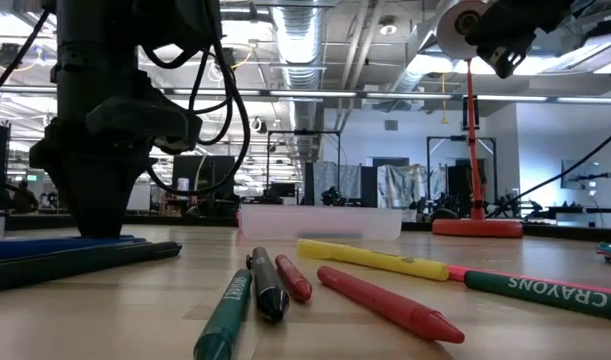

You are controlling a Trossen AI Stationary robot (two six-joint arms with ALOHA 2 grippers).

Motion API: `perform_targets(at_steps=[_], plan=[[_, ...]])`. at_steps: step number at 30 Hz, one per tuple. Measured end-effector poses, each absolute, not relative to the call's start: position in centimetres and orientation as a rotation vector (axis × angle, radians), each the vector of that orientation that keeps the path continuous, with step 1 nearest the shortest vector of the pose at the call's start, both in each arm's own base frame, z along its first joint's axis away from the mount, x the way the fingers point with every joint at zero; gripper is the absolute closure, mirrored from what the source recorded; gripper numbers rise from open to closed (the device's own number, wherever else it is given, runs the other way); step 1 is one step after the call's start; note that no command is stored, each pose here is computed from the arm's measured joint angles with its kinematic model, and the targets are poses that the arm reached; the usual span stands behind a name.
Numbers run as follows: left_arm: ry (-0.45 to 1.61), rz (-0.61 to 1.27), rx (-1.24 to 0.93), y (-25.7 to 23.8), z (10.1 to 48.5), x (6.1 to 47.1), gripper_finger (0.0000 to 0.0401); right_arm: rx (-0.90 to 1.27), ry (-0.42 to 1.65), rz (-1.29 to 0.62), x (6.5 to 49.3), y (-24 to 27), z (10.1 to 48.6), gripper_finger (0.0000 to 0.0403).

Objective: Pick & place school supplies into a supply box
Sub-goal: Put the blue scissors into the pink supply box

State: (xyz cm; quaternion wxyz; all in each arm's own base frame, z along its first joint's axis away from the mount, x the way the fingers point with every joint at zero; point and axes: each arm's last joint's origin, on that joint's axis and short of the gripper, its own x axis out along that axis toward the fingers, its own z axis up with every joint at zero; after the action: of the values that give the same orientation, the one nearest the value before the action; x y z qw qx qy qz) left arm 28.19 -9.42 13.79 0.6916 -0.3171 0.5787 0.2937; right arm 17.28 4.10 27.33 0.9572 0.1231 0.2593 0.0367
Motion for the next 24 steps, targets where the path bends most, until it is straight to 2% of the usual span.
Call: perform_targets(at_steps=[13,24], plan=[[1.315,0.602,-0.697,-9.4,14.3,28.8,0.0335,0.250,0.526,0.075,17.3,4.1,27.3,0.0376],[1.191,0.488,-0.665,-7.6,17.8,32.4,0.0335,0.248,0.535,0.073,17.4,4.1,27.2,0.0375]])
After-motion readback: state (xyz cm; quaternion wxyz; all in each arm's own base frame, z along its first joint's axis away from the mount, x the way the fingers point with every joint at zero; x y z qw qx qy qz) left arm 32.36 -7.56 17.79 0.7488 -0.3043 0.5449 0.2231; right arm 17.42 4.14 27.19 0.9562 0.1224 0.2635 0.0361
